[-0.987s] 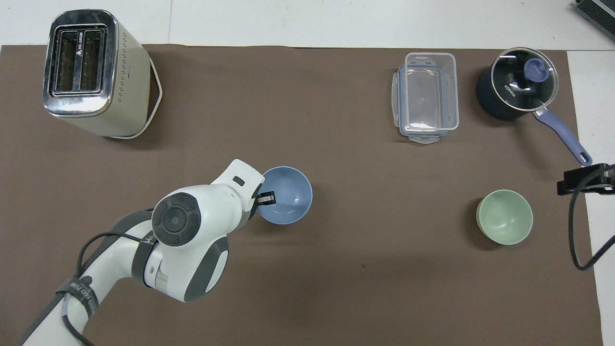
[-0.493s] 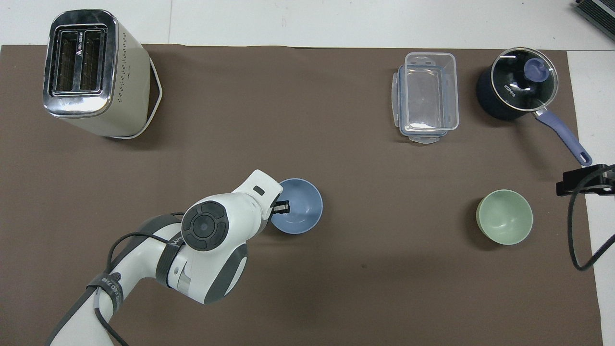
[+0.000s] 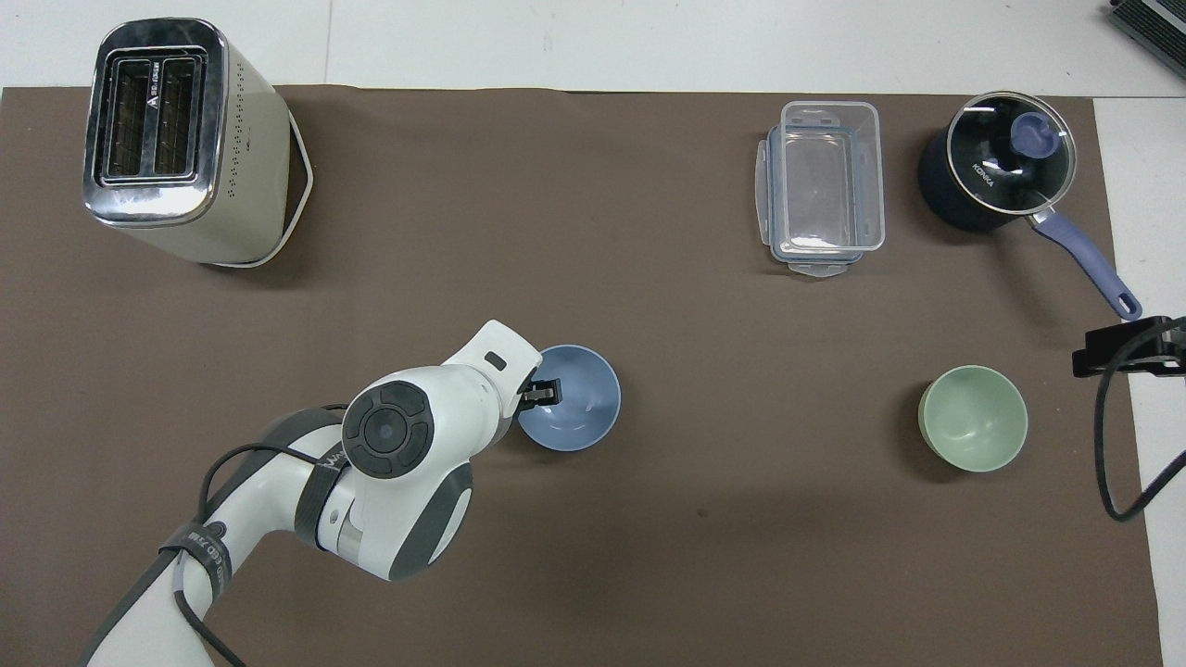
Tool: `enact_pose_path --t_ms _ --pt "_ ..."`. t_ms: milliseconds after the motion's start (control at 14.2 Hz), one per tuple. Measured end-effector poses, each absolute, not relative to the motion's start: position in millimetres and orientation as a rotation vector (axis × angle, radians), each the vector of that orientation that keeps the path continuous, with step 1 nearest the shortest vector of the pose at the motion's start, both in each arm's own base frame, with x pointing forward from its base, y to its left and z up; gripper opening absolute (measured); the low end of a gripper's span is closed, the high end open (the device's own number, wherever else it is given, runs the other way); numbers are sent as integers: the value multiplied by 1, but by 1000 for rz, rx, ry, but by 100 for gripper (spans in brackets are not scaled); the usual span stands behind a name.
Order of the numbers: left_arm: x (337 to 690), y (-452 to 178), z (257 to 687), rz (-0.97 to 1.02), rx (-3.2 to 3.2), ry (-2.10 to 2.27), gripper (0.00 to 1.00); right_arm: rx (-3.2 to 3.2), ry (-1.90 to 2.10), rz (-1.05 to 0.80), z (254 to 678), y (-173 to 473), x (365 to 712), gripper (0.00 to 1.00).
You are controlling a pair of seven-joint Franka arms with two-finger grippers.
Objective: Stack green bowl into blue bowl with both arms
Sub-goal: 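Release the blue bowl with the left gripper while the right gripper reaches the green bowl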
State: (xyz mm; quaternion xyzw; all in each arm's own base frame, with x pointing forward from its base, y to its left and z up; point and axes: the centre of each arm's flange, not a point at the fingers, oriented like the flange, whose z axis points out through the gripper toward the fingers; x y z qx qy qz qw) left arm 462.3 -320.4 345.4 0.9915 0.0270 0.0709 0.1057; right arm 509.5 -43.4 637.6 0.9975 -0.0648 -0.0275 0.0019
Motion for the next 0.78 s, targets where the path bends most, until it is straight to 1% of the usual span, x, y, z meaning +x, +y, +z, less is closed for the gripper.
enact_pose_path --t_ms 70,141,352,493,634,775 --pt "469 -312 351 225 2919 61 96 3130 -203 -75 638 -43 510 100" --pt "476 -300 358 232 2923 41 100 3130 -203 -64 638 -43 511 100" --pt "500 -238 391 257 2946 -42 100 3132 -189 -55 628 -43 514 100" --pt "515 -187 415 311 2960 -115 100 3135 -133 -45 607 -42 520 100" --pt "529 -137 442 335 2981 -209 100 3137 -67 -53 569 -42 528 100" --pt "544 -96 480 308 3021 -298 100 3136 3 -67 522 -42 537 100"
